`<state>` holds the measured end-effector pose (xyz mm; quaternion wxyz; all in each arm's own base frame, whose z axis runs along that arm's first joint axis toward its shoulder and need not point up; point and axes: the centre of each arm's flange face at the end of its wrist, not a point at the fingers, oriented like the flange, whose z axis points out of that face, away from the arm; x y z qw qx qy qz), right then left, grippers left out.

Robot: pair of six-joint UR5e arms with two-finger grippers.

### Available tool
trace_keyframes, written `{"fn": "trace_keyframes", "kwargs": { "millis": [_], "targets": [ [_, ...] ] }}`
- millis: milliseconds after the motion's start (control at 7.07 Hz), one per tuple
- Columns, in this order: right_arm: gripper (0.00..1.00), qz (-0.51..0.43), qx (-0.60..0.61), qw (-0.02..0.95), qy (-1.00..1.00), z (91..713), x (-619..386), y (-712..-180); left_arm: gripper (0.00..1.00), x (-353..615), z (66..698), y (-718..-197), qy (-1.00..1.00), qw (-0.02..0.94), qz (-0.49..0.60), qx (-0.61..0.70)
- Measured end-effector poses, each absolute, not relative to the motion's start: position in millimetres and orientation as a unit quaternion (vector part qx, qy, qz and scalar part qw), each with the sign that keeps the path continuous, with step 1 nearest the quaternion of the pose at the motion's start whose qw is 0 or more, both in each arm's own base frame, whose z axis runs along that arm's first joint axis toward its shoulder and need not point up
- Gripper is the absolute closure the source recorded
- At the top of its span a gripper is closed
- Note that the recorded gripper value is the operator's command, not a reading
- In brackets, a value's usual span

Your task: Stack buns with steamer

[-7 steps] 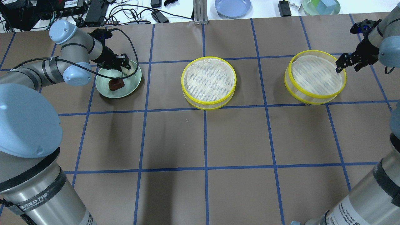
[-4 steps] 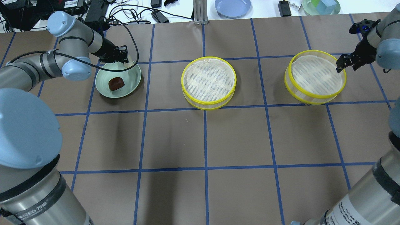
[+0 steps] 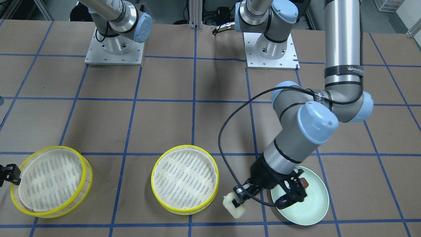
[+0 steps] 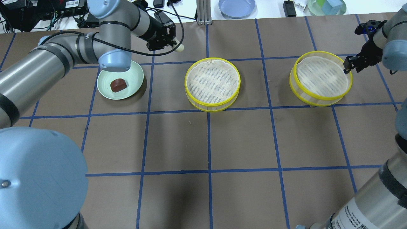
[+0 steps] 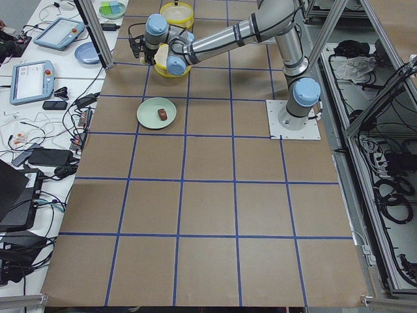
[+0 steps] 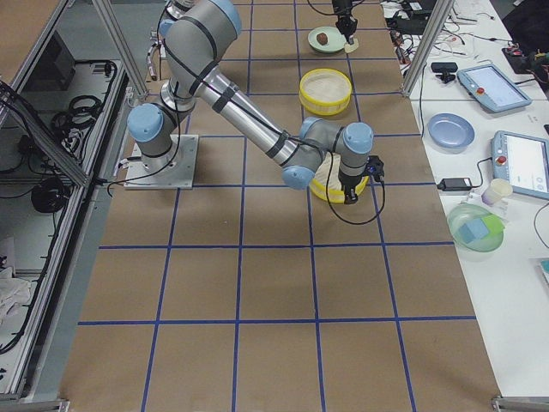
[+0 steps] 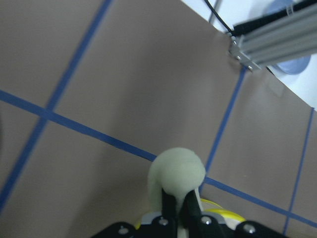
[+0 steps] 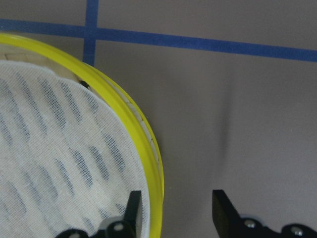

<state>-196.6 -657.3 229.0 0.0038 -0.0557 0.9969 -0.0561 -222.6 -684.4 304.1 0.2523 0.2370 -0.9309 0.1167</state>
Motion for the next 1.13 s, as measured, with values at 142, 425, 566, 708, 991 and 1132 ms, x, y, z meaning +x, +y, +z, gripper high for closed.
{"fn": "trace_keyframes", "kwargs": {
  "millis": [142,425,566,708,991,1132],
  "targets": [
    [0.56,-0.058,-0.057,0.011,0.997,225.8,-195.1,-657.6,0.82,-256.3,292.7,-674.6,-0.929,0.261,0.098,0.244],
    [0.73,-0.058,-0.059,0.016,0.996,218.9,-194.6,-658.4,0.20,-282.0,267.5,-663.0,-0.931,0.259,0.071,0.246],
    [0.75,-0.058,-0.061,0.016,0.996,217.3,-194.8,-658.6,0.00,-284.2,258.7,-659.8,-0.933,0.256,0.064,0.246],
    [0.83,-0.059,-0.065,0.015,0.996,218.2,-194.8,-658.6,0.00,-284.2,255.2,-657.5,-0.934,0.253,0.062,0.245],
    [0.94,-0.060,-0.066,0.014,0.996,221.4,-194.4,-657.9,0.00,-283.1,267.3,-653.6,-0.937,0.250,0.064,0.235],
    [0.96,-0.059,-0.065,0.015,0.996,223.9,-194.1,-657.2,0.00,-281.5,278.1,-651.7,-0.942,0.245,0.064,0.219]
  ]
}}
